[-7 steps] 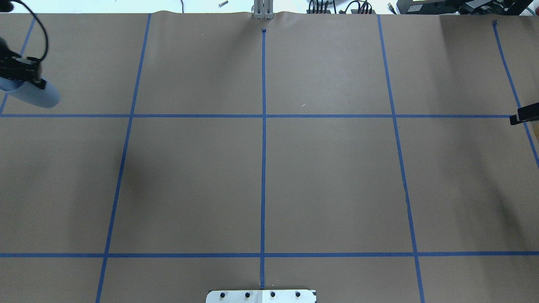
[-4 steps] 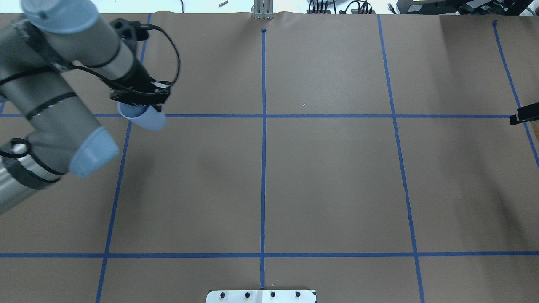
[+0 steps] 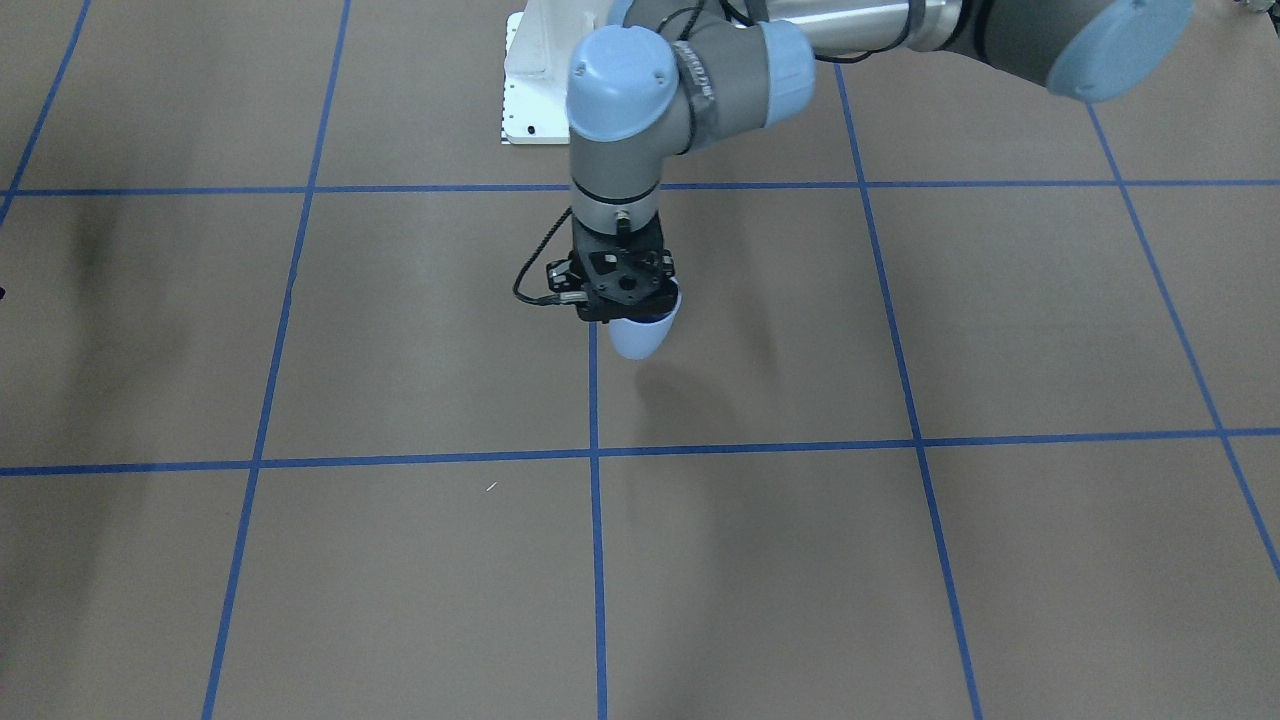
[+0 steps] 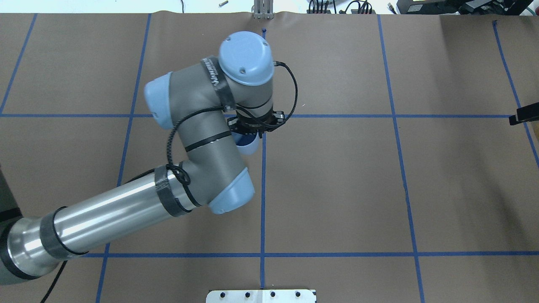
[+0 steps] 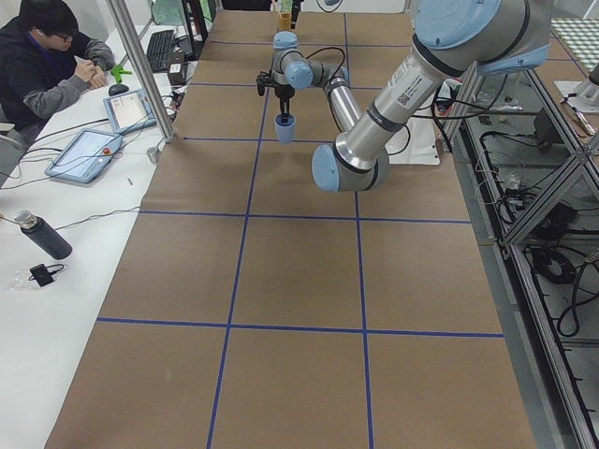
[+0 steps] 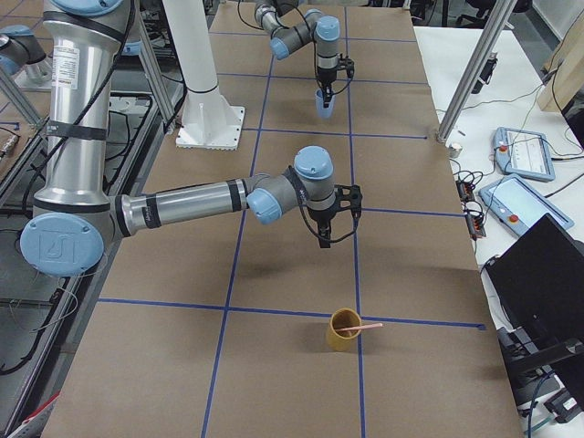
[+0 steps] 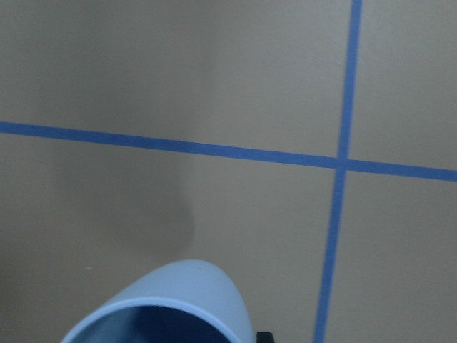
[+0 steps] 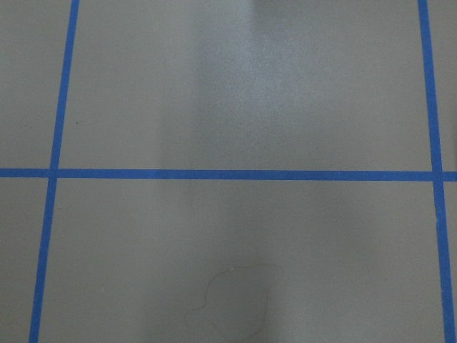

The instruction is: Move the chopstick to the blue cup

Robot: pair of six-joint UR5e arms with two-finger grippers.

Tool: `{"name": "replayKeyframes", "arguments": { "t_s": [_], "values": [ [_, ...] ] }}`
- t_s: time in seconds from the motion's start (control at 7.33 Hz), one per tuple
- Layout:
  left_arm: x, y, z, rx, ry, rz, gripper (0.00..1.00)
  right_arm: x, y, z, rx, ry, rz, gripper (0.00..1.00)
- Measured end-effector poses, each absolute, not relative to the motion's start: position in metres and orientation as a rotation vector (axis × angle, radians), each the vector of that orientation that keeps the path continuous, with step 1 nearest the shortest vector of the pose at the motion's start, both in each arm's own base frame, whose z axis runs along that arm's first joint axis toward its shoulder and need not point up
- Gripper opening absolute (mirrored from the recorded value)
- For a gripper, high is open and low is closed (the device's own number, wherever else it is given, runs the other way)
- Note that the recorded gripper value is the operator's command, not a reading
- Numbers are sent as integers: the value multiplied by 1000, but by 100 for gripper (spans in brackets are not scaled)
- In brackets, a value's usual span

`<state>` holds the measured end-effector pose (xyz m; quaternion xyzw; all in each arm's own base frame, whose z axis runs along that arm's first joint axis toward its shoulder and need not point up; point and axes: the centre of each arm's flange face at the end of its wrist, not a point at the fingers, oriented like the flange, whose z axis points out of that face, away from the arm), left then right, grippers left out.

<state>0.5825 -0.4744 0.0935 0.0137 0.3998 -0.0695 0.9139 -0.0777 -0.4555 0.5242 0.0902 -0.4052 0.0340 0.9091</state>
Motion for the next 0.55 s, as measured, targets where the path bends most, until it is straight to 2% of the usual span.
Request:
{"name": "replayKeyframes", "arguments": {
  "t_s": [0.41,0.55],
  "values": [
    [633,-436,97,62,814,-109,0,-78,-456,528,180,-834,72,100],
    [637,-431,99,63,815,-103,40,-78,-457,528,179,-834,72,100]
  ]
}}
